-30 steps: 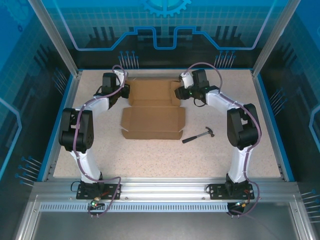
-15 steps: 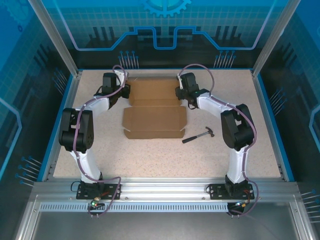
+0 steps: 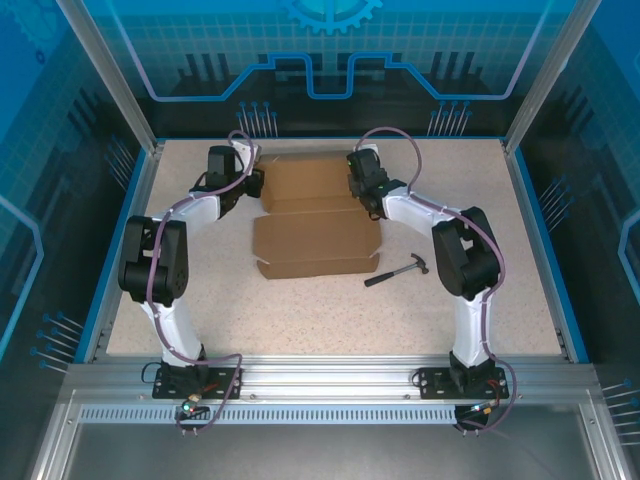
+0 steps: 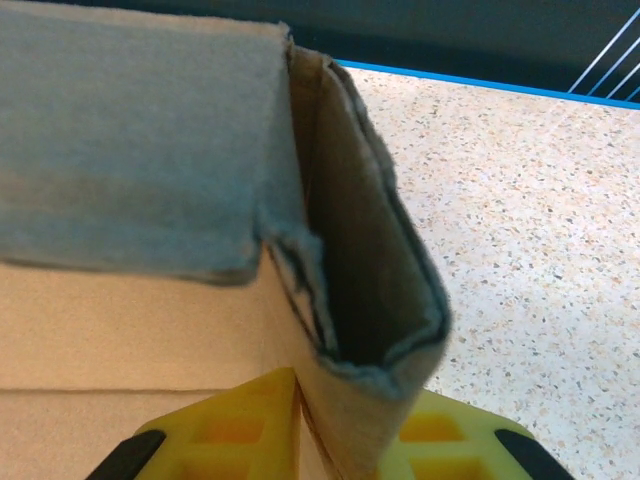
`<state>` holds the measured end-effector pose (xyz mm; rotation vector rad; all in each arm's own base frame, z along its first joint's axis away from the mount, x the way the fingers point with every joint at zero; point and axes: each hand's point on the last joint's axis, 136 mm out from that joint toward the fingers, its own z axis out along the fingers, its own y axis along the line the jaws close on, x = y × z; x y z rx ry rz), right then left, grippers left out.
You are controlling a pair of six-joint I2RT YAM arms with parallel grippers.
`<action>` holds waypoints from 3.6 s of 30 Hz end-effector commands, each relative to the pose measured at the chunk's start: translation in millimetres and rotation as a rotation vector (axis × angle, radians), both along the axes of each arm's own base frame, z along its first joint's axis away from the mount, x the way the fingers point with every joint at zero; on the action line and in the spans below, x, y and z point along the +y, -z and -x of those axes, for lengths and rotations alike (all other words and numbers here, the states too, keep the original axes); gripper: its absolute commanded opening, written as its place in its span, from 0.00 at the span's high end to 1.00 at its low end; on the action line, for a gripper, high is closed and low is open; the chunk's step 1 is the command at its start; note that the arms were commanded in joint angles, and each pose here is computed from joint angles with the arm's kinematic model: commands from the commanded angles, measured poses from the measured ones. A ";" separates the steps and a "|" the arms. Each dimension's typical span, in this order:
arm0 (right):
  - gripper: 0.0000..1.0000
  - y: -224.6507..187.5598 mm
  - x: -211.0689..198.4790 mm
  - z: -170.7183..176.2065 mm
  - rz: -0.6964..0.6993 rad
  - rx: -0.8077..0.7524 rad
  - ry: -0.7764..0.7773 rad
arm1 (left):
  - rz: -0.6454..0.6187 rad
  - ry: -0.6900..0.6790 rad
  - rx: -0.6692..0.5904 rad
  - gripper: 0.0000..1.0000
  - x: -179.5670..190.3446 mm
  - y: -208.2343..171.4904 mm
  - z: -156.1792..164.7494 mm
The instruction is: Fold the paper box
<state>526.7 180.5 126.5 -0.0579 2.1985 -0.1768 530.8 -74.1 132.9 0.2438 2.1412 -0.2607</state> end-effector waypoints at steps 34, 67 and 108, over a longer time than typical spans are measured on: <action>0.74 28.4 -33.3 5.3 -0.012 0.078 0.086 | 0.037 -0.008 -0.024 1.00 2.0 -27.5 1.1; 0.17 -87.4 74.1 85.7 0.134 0.071 -0.883 | -0.139 0.315 0.083 1.00 -27.3 -33.7 19.3; 0.72 51.8 48.3 53.5 -0.169 0.450 -0.510 | 0.116 0.108 0.080 0.39 -18.0 -84.6 23.4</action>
